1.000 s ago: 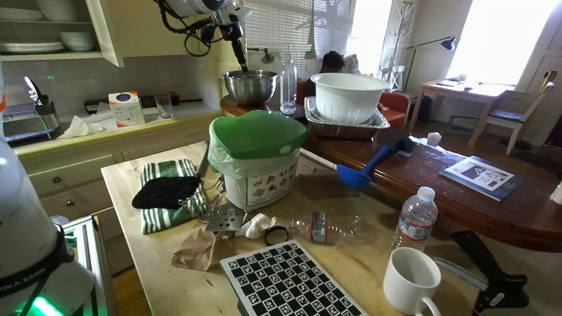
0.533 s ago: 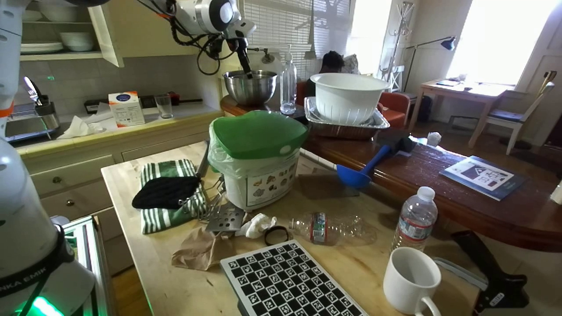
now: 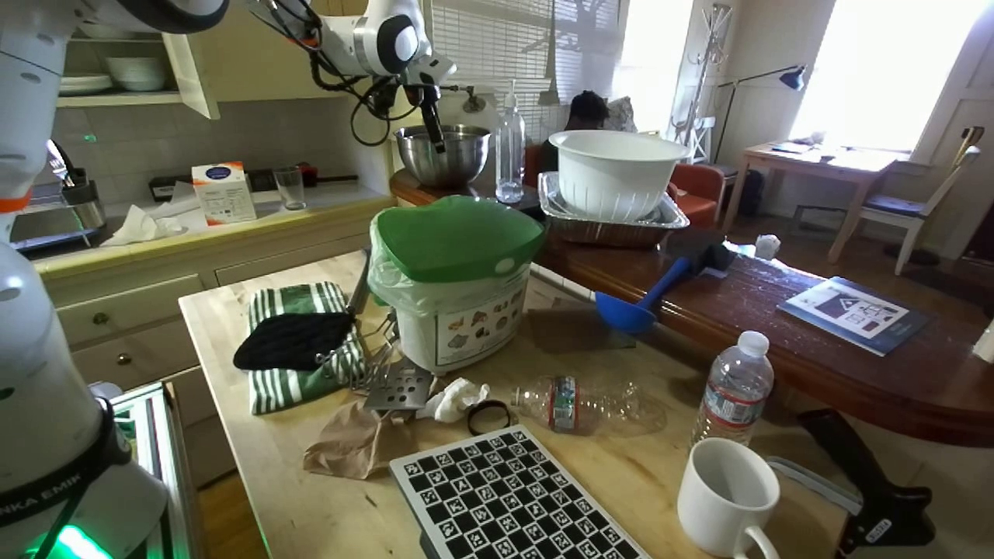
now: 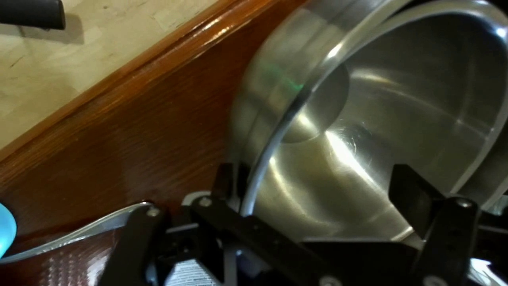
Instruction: Put the silver bowl inside the white colander
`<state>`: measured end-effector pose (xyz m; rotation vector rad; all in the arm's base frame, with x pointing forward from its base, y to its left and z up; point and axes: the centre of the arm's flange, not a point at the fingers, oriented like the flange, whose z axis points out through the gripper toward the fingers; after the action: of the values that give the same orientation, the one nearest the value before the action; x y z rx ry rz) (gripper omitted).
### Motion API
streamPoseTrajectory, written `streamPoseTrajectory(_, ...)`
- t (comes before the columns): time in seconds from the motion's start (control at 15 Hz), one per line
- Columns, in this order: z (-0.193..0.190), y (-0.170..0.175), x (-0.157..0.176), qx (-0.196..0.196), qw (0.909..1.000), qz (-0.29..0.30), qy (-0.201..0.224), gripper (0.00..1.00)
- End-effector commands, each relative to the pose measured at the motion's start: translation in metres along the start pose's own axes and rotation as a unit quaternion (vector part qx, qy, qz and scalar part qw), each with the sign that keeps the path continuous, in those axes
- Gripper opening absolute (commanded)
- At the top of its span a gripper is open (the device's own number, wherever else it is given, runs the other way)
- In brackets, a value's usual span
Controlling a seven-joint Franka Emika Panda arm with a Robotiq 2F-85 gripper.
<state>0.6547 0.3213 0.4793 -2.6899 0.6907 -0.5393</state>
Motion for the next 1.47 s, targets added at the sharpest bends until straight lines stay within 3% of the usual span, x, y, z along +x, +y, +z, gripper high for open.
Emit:
streamPoseTrajectory(0.0,0.019,0.0,0.002,-0.015,0.9993,0.022,-0.026,0.75)
streamPoseTrajectory(0.13,0.026,0.001,0.002,-0.02,0.999,0.026,-0.031,0.68)
streamPoseTrajectory(0.67,0.011,0.003,0.006,-0.037,0.9981,0.03,-0.041,0.05)
streamPoseTrajectory(0.73,0.008,0.002,0.006,-0.038,0.9981,0.029,-0.04,0.01)
streamPoseTrajectory(1.07,-0.016,-0.001,0.011,-0.04,0.998,0.027,-0.041,0.04)
streamPoseTrajectory(1.4,-0.09,-0.003,0.034,-0.025,0.9993,0.023,-0.017,0.04)
